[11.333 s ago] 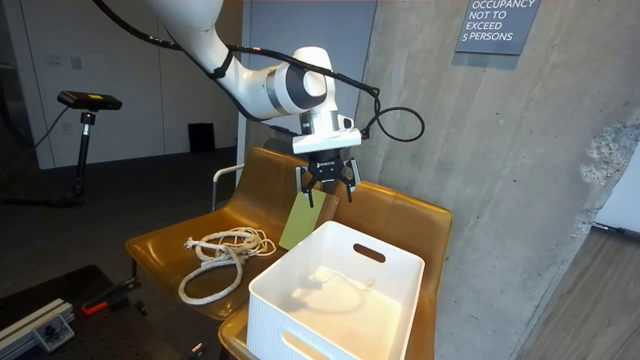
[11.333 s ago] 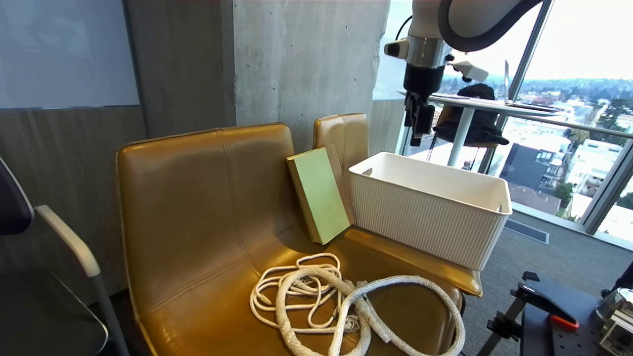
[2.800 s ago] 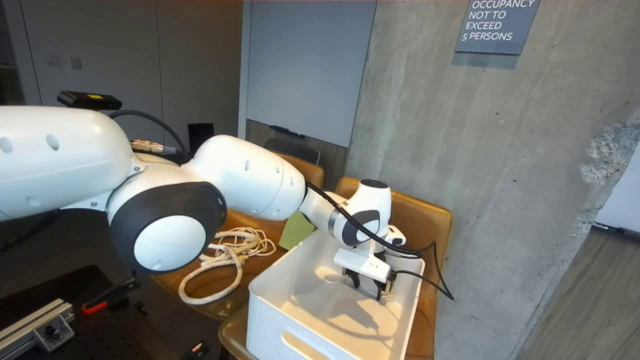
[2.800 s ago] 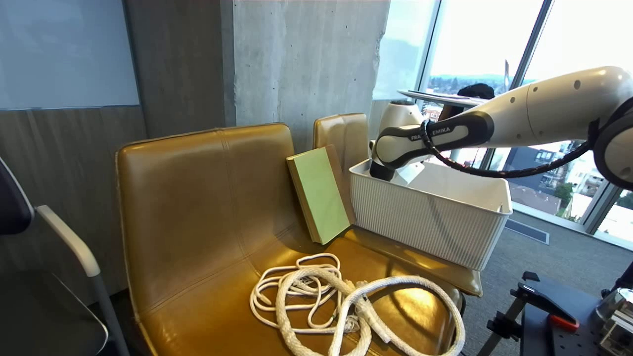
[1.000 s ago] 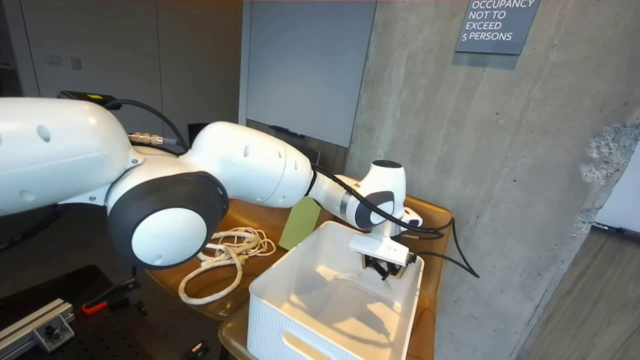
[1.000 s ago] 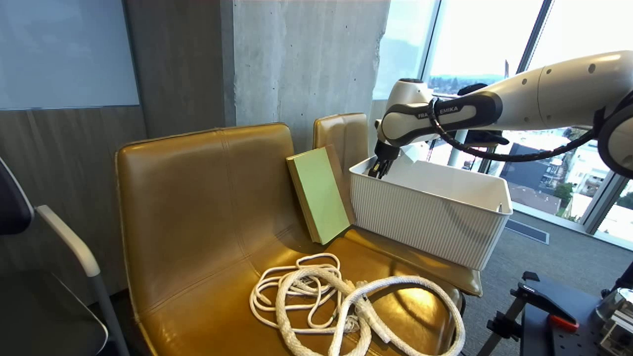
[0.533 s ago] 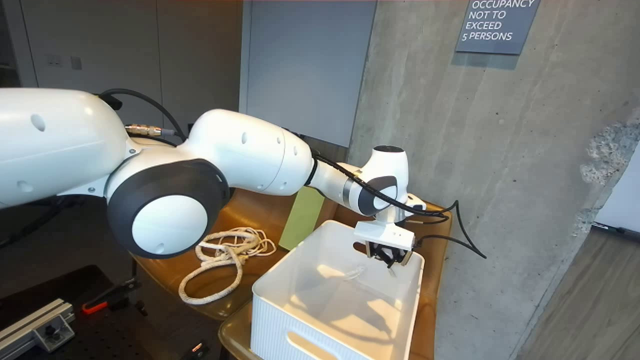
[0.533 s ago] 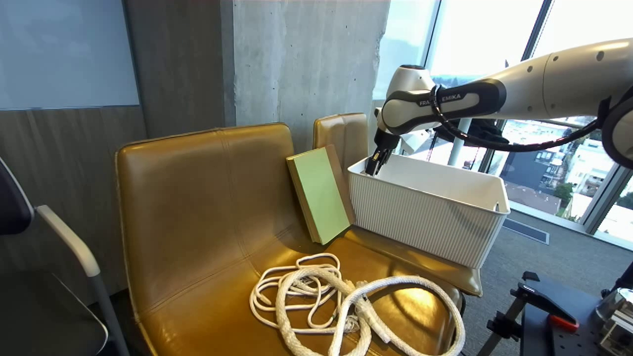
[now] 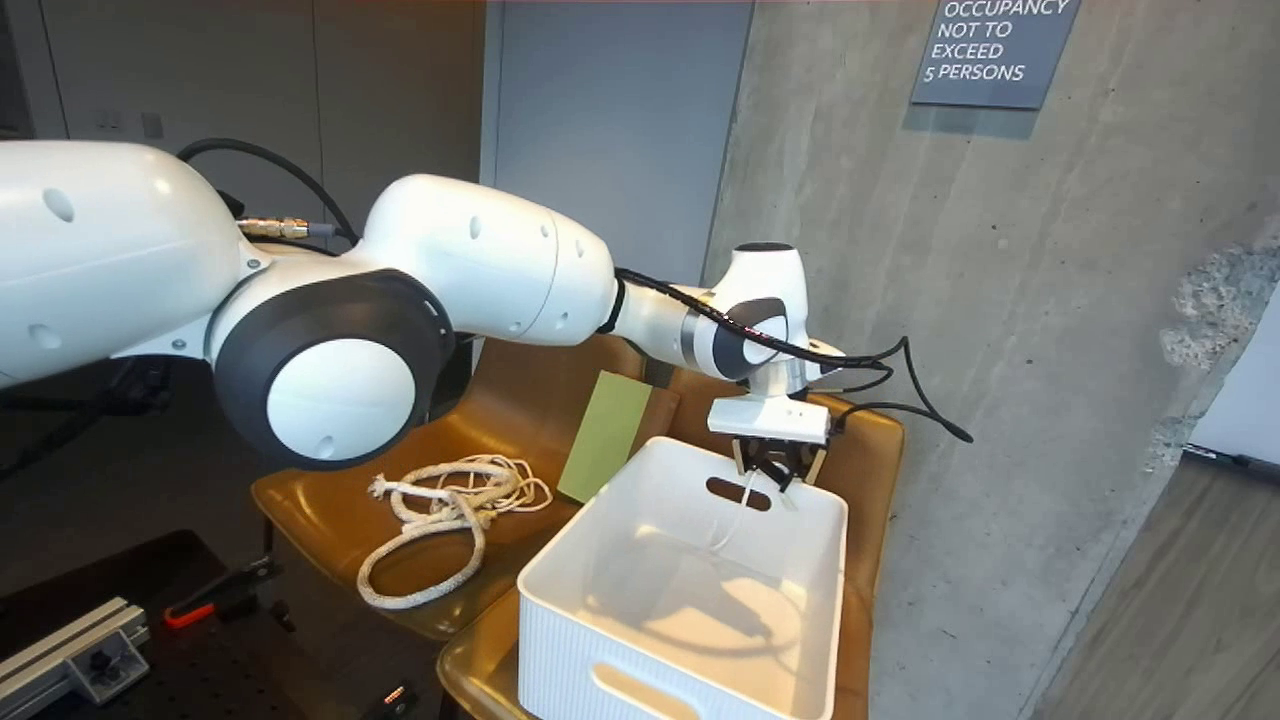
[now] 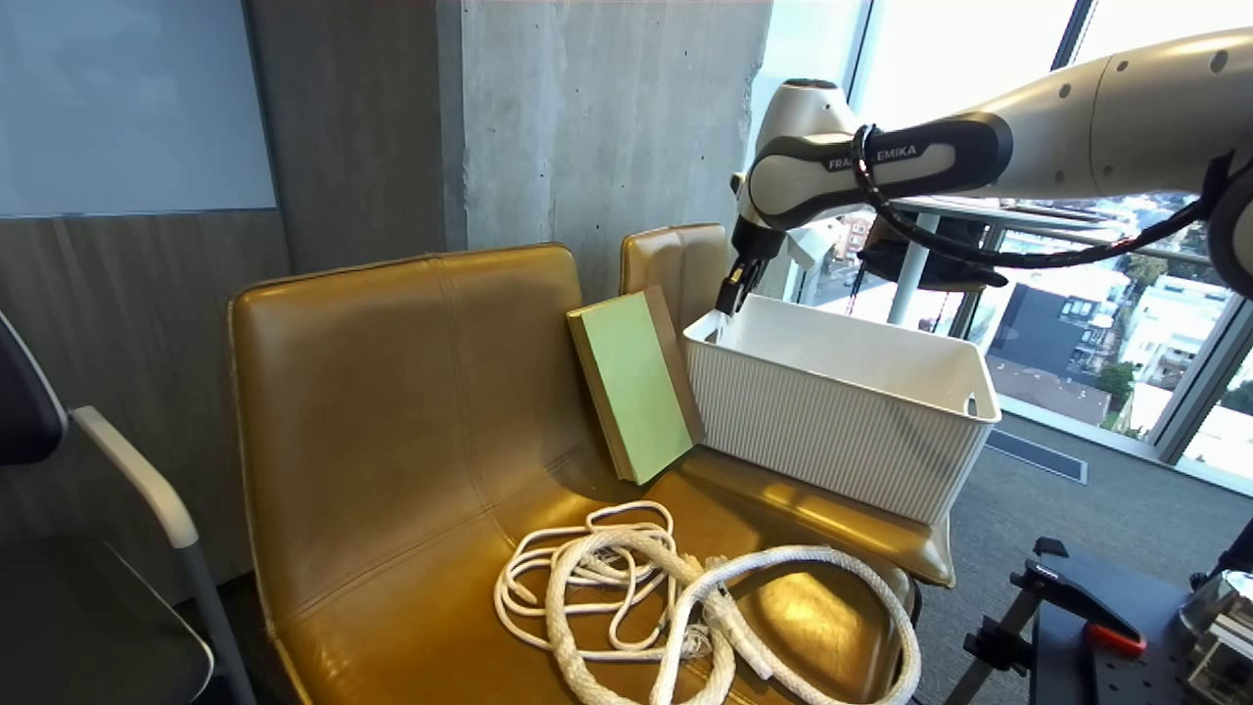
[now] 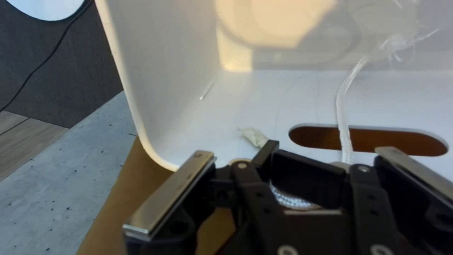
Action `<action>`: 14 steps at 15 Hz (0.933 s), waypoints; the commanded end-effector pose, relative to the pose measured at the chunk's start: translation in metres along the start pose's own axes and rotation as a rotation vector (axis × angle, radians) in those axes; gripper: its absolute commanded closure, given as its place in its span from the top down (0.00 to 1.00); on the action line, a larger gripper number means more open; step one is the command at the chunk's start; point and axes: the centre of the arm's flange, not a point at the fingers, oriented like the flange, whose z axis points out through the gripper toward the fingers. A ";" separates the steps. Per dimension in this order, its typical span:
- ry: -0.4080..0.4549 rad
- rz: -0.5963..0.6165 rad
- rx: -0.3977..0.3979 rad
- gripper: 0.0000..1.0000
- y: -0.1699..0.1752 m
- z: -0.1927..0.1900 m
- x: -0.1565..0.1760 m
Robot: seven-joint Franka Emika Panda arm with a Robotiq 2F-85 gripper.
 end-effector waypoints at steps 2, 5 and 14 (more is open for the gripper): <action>-0.002 -0.041 -0.041 0.00 -0.009 -0.034 0.014; 0.006 -0.062 -0.066 0.00 -0.015 -0.051 0.020; 0.057 -0.079 -0.165 0.00 -0.014 -0.126 0.033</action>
